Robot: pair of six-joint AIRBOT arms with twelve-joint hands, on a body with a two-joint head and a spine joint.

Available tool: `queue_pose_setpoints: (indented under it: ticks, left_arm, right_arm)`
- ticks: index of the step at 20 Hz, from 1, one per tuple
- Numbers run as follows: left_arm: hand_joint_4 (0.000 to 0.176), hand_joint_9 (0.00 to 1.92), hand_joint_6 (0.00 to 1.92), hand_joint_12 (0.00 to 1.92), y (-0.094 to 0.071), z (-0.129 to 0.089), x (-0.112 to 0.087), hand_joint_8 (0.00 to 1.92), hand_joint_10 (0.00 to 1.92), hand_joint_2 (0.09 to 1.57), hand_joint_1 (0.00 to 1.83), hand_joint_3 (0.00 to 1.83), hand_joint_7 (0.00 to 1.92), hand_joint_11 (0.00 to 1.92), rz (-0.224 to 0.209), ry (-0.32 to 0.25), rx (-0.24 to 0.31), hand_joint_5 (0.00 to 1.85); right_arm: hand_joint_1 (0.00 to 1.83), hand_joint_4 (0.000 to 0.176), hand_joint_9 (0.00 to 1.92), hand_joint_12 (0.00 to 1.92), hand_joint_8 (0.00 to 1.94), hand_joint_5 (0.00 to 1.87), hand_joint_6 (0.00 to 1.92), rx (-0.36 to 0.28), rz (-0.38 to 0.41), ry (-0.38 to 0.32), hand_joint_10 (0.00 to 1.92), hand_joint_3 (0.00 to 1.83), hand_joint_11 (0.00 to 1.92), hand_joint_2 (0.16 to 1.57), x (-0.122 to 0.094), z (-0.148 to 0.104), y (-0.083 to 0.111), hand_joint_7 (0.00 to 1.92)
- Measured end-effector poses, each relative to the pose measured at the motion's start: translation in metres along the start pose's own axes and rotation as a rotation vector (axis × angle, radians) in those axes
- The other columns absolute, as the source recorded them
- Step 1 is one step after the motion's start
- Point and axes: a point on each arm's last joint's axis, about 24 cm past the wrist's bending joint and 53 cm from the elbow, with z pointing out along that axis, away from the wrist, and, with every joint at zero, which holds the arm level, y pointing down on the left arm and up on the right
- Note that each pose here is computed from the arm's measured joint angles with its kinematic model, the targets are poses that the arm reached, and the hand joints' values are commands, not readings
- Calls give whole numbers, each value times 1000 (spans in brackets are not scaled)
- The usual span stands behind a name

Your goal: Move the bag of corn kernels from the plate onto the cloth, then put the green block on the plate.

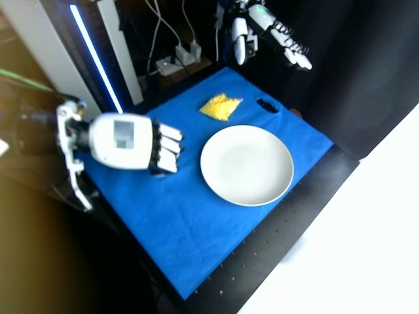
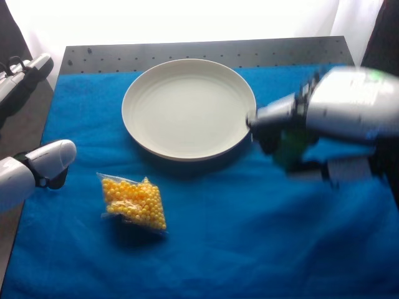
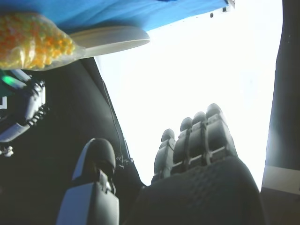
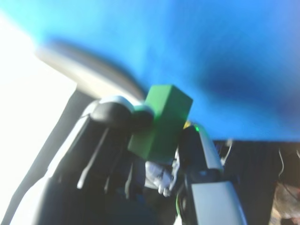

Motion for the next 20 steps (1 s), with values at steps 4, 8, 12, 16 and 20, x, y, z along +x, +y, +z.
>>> queue_pose_setpoints:
  ticks: [4,8,12,16,20]
  left_arm:
    - [88,0,0,0,1,0,3,0,0,1312,362,17,0,0,-8,0,-4,0]
    - [101,0,0,0,2,-1,5,0,0,1315,343,10,0,0,-23,0,-7,0]
    - [94,0,0,0,4,-1,12,0,0,1347,402,11,0,0,-39,8,-10,0]
    - [99,0,0,0,9,0,16,0,0,1393,354,21,0,0,-64,20,-23,0]
    - [151,0,0,0,8,-1,18,0,0,1382,386,1,0,0,-65,24,-22,0]
  right_arm:
    - [1180,0,1018,1616,1502,535,1434,-53,-106,-92,1277,1,913,1294,-55,26,23,812]
    - [1198,0,954,1743,1461,615,1303,-24,-179,-63,1320,0,752,1261,-57,70,24,841]
    - [1116,0,730,1614,1553,530,1516,76,-179,-3,1091,0,636,1326,-33,122,-3,712]
    - [1138,0,806,1560,1553,531,1472,126,-184,47,1051,0,726,1318,-11,150,-10,739]
    - [1262,0,870,1606,1463,459,740,183,-216,123,1002,0,731,1276,22,159,-20,711]
